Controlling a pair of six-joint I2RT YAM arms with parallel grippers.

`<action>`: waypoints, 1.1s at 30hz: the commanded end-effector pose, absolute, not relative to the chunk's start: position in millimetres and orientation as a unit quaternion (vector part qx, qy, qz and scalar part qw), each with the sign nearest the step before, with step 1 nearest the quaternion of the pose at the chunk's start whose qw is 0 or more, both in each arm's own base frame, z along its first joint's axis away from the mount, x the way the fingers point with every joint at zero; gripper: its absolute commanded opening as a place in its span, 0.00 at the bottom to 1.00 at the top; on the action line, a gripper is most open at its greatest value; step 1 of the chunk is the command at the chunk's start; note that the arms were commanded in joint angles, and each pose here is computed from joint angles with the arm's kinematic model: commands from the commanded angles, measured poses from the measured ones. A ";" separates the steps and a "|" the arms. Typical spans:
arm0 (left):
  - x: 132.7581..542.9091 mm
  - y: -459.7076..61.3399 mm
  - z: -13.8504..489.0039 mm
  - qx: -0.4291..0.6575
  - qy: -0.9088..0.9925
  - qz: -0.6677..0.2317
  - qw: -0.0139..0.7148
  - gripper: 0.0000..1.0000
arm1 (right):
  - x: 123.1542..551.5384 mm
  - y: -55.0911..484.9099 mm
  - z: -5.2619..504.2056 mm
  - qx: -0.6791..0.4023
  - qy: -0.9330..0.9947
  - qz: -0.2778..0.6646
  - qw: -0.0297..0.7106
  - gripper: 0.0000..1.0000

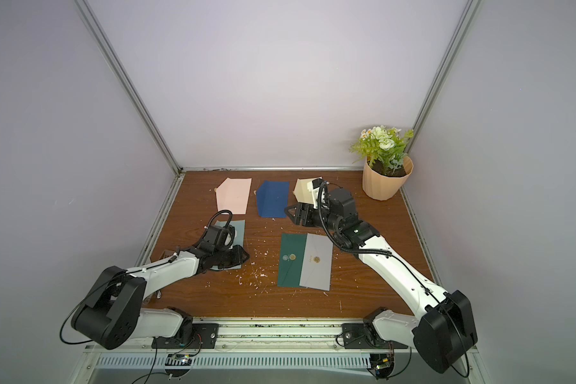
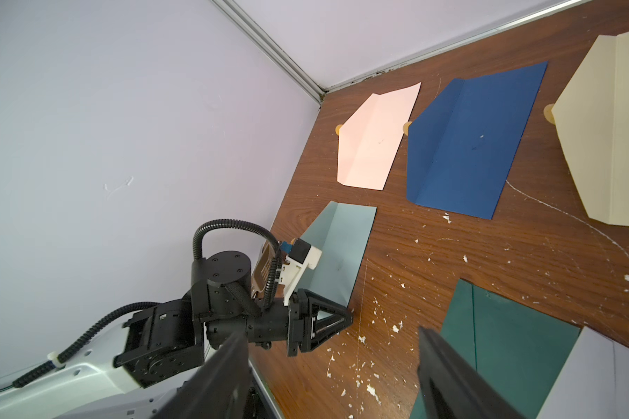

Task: Open the envelope
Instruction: Place the envelope at the center of the board.

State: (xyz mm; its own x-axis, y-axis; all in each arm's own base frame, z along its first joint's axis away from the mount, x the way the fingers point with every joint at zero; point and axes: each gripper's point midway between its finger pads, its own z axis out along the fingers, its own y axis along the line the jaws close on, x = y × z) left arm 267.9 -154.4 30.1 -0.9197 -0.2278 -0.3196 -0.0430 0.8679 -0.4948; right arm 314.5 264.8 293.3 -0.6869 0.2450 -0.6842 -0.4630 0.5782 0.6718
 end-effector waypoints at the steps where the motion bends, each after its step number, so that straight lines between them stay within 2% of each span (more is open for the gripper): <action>1: 249.7 -136.2 12.2 -0.076 0.967 -0.190 0.154 0.36 | 315.2 261.1 308.1 -0.063 0.783 0.462 0.413 0.77; 14: 249.4 -130.0 14.5 -0.076 0.968 -0.182 0.157 0.37 | 315.9 261.6 305.1 -0.063 0.784 0.461 0.411 0.77; 18: 264.0 -149.8 40.5 -0.047 0.952 -0.234 0.191 0.41 | 317.5 260.8 302.5 -0.061 0.786 0.457 0.412 0.77; 25: 295.1 -188.9 121.0 0.005 0.897 -0.338 0.285 0.50 | 322.3 255.8 287.9 -0.051 0.806 0.429 0.404 0.76; 29: 298.5 -211.6 143.0 0.027 0.866 -0.398 0.300 0.51 | 326.9 235.0 249.9 -0.024 0.848 0.354 0.393 0.72; 33: 291.7 -250.4 144.3 0.070 0.846 -0.443 0.289 0.54 | 316.7 207.6 202.8 0.005 0.885 0.284 0.369 0.69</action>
State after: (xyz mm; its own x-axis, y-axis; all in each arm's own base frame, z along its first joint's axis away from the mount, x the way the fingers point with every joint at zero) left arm 298.0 -216.8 132.4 -0.8235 -0.1755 -0.5395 0.2842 0.6954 -0.6601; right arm 323.2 235.7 238.8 -0.7062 0.2387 -0.6666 -0.3088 0.7434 0.5933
